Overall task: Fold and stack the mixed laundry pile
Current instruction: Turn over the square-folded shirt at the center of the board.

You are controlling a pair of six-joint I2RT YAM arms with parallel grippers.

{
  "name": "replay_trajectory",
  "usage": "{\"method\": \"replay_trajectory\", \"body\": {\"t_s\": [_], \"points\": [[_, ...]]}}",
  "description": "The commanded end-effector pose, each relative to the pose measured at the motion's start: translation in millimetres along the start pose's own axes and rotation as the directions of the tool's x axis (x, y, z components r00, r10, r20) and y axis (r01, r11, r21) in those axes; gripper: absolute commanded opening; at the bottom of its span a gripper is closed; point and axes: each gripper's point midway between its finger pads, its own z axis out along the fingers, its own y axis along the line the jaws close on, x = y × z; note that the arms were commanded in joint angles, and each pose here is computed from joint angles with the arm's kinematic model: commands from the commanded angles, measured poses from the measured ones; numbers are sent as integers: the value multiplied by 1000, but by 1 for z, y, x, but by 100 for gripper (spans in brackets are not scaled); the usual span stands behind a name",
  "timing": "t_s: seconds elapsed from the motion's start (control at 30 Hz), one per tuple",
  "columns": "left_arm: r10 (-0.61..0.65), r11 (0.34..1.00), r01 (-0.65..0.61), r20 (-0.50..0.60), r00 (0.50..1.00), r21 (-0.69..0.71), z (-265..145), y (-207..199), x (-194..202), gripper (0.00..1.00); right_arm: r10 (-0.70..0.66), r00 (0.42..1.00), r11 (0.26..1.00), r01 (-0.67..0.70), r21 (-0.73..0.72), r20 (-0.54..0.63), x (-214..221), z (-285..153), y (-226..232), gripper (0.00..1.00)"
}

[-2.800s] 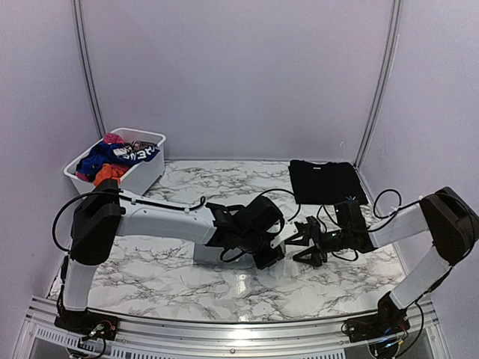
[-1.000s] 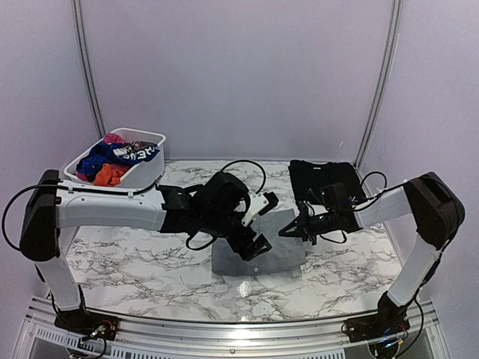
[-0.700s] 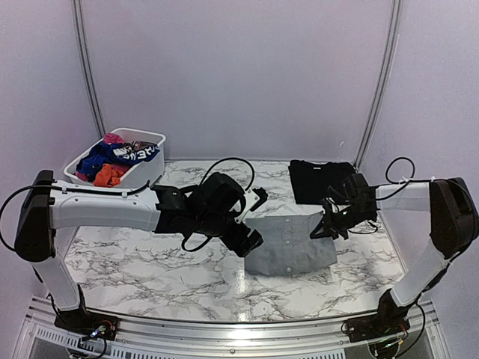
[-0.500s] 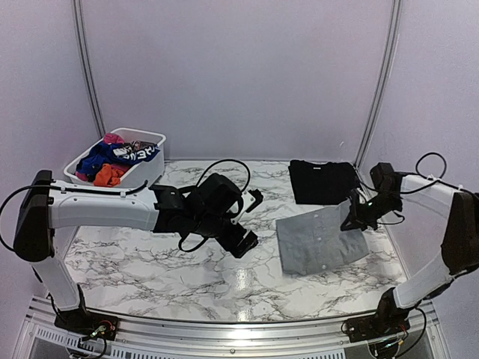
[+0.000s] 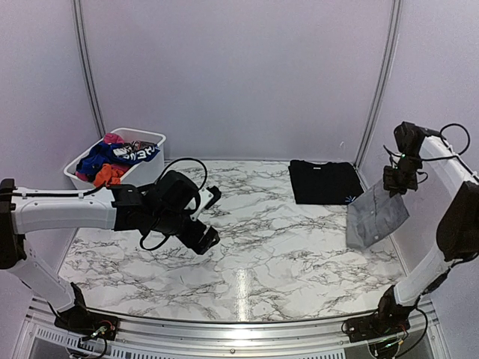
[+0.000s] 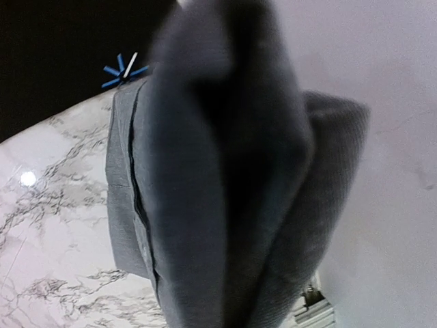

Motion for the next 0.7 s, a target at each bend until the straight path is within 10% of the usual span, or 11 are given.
{"method": "replay_trajectory", "body": {"t_s": [0.0,0.17,0.67], "points": [[6,1000,-6,-5,1000,-27,-19,13,12,99,-59,998,969,51,243,27,-36,-36,-37,0],[5,998,-6,-16,1000,-63,-23,27,20,99,-246,969,936,245,254,-29,-36,-19,45,0],[-152,985,152,2,988,-78,-36,66,23,99,-627,752,778,596,-197,-204,137,97,367,0]]}}
